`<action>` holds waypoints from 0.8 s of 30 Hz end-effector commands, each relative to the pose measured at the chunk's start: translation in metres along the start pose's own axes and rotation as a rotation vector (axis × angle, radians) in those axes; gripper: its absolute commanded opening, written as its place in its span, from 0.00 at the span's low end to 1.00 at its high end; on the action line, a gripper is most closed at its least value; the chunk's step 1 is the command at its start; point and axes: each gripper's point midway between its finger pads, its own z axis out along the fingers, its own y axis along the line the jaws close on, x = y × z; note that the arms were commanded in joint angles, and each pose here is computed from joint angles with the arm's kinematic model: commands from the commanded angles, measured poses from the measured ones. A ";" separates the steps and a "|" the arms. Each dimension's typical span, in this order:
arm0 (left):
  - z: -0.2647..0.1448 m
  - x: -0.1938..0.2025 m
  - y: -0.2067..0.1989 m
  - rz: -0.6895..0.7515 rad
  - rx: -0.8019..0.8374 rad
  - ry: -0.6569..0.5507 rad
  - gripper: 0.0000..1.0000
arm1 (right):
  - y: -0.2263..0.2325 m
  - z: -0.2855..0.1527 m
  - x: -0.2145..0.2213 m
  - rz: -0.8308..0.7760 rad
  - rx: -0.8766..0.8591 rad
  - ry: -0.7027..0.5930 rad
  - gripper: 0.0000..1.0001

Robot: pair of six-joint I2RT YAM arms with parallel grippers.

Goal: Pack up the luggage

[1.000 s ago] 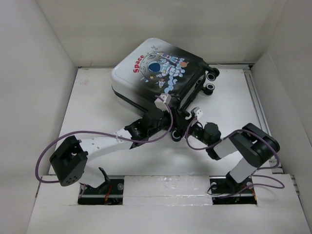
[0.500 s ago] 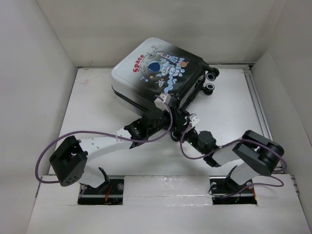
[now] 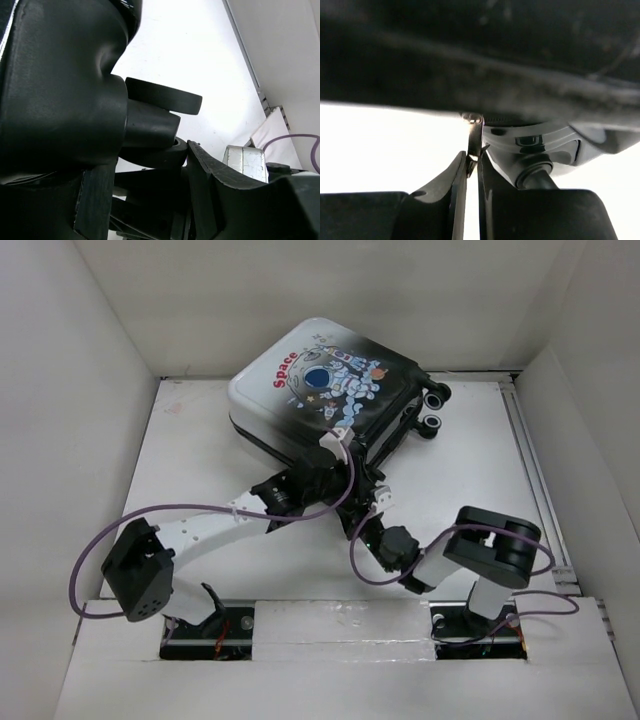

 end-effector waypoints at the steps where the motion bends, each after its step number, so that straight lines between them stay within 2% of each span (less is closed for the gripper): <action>1: -0.040 -0.098 -0.159 -0.048 0.584 -0.236 0.00 | 0.129 0.000 -0.087 0.073 -0.464 -0.350 0.00; 6: -0.041 -0.095 -0.168 -0.070 0.642 -0.210 0.00 | 0.136 0.017 -0.099 0.117 -0.402 -0.395 0.00; 9: -0.037 -0.094 -0.162 -0.064 0.616 -0.222 0.00 | 0.132 0.005 -0.095 0.125 -0.365 -0.376 0.25; 10: -0.039 -0.097 -0.162 -0.051 0.614 -0.240 0.02 | 0.130 0.000 -0.096 0.130 -0.359 -0.372 0.42; 12: -0.042 -0.104 -0.152 -0.034 0.545 -0.274 0.22 | 0.121 -0.017 -0.078 0.123 -0.342 -0.313 0.51; 13: -0.044 -0.108 -0.149 0.005 0.520 -0.302 0.47 | 0.117 -0.023 -0.073 0.120 -0.327 -0.294 0.58; 14: -0.057 -0.118 -0.149 0.023 0.503 -0.345 0.58 | 0.114 -0.030 -0.074 0.134 -0.324 -0.290 0.64; 15: -0.058 -0.126 -0.136 0.025 0.425 -0.383 0.68 | 0.110 -0.041 -0.065 0.122 -0.326 -0.259 0.77; 17: -0.066 -0.131 -0.119 0.050 0.340 -0.431 0.87 | 0.105 -0.050 -0.067 0.127 -0.319 -0.256 0.93; 18: -0.081 -0.144 -0.103 0.060 0.251 -0.500 0.90 | 0.101 -0.055 -0.067 0.132 -0.307 -0.253 0.96; 20: -0.095 -0.148 -0.082 0.063 0.155 -0.550 0.96 | 0.088 -0.064 -0.062 0.129 -0.276 -0.227 0.98; 21: -0.096 -0.138 -0.062 0.064 0.093 -0.549 1.00 | 0.088 -0.071 -0.072 0.160 -0.275 -0.241 0.98; 23: -0.120 -0.140 -0.033 0.031 -0.021 -0.618 1.00 | 0.081 -0.073 -0.059 0.117 -0.243 -0.164 0.98; 24: -0.116 -0.122 -0.009 0.043 -0.086 -0.596 1.00 | 0.083 -0.075 -0.076 0.151 -0.247 -0.177 0.96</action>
